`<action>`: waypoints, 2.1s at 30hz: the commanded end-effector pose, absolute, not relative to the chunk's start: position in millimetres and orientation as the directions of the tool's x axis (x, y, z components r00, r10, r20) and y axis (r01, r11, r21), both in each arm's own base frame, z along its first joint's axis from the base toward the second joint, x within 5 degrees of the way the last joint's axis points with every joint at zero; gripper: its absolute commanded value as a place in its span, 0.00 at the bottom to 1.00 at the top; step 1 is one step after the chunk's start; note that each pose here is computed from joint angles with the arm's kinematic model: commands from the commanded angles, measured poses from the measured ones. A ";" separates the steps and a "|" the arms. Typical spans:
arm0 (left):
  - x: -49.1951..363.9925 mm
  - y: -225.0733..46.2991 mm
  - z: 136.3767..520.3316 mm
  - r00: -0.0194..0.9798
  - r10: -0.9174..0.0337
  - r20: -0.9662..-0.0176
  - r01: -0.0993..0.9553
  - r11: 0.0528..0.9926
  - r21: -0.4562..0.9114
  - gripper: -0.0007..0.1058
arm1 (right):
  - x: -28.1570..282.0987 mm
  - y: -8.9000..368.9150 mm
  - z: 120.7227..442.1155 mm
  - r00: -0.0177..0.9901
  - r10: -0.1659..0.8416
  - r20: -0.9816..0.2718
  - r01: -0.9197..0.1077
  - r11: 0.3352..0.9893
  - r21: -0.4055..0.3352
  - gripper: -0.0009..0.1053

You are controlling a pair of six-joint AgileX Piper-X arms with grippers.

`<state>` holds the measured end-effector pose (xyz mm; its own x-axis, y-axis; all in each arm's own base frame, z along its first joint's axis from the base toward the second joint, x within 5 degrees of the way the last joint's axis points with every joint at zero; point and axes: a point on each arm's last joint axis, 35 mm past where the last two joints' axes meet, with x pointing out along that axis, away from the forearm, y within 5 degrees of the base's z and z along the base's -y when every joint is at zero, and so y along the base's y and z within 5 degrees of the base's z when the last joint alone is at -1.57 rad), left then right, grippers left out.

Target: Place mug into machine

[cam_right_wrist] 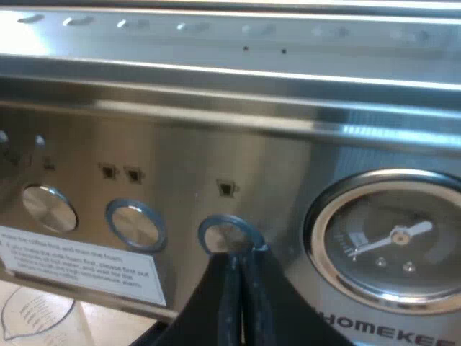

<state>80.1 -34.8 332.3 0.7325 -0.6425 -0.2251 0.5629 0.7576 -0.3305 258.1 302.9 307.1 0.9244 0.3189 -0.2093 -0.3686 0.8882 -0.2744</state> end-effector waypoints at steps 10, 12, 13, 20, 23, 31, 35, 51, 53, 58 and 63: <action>79.7 -34.9 337.5 0.739 -0.644 -0.197 0.569 0.754 -0.327 0.77 | 263.7 304.8 313.6 0.922 0.346 -0.172 -0.381 0.890 -0.252 0.01; 79.7 -34.9 337.5 0.739 -0.644 -0.197 0.569 0.754 -0.327 0.77 | 260.1 304.1 312.0 0.916 0.343 -0.206 -0.391 0.880 -0.272 0.01; 79.7 -34.9 337.5 0.739 -0.644 -0.197 0.569 0.754 -0.327 0.77 | 258.4 304.1 312.4 0.916 0.341 -0.212 -0.391 0.878 -0.276 0.01; 79.7 -34.9 337.5 0.739 -0.644 -0.197 0.569 0.754 -0.327 0.77 | 240.4 314.1 312.6 0.900 0.368 -0.235 -0.427 0.853 -0.300 0.01; 79.7 -34.9 337.5 0.739 -0.644 -0.197 0.569 0.754 -0.327 0.77 | 235.3 317.2 312.8 0.906 0.354 -0.230 -0.413 0.857 -0.308 0.01; 79.6 -34.9 336.8 0.738 -0.644 -0.204 0.567 0.755 -0.330 0.77 | 236.4 317.1 315.5 0.914 0.348 -0.208 -0.398 0.865 -0.305 0.01; 79.6 -34.9 336.8 0.738 -0.644 -0.204 0.567 0.755 -0.330 0.77 | 237.0 317.9 319.5 0.919 0.354 -0.176 -0.392 0.869 -0.300 0.01; 79.5 -34.9 336.8 0.736 -0.645 -0.203 0.569 0.753 -0.331 0.77 | 256.1 303.7 321.1 0.931 0.324 -0.165 -0.361 0.884 -0.298 0.01; 79.5 -34.9 336.8 0.736 -0.645 -0.203 0.569 0.753 -0.331 0.77 | 254.5 305.3 320.1 0.922 0.345 -0.174 -0.383 0.874 -0.299 0.01; 79.5 -34.9 336.8 0.736 -0.645 -0.203 0.569 0.753 -0.331 0.77 | 251.6 306.8 317.1 0.916 0.347 -0.199 -0.395 0.864 -0.313 0.01; 79.5 -34.9 336.8 0.736 -0.645 -0.203 0.569 0.753 -0.331 0.77 | 251.3 306.5 314.9 0.912 0.347 -0.217 -0.403 0.857 -0.321 0.01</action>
<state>80.1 -34.8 332.3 0.7325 -0.6425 -0.2251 0.5629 0.7576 -0.3305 252.4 306.3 306.5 0.9142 0.3311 -0.2338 -0.3941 0.8607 -0.3222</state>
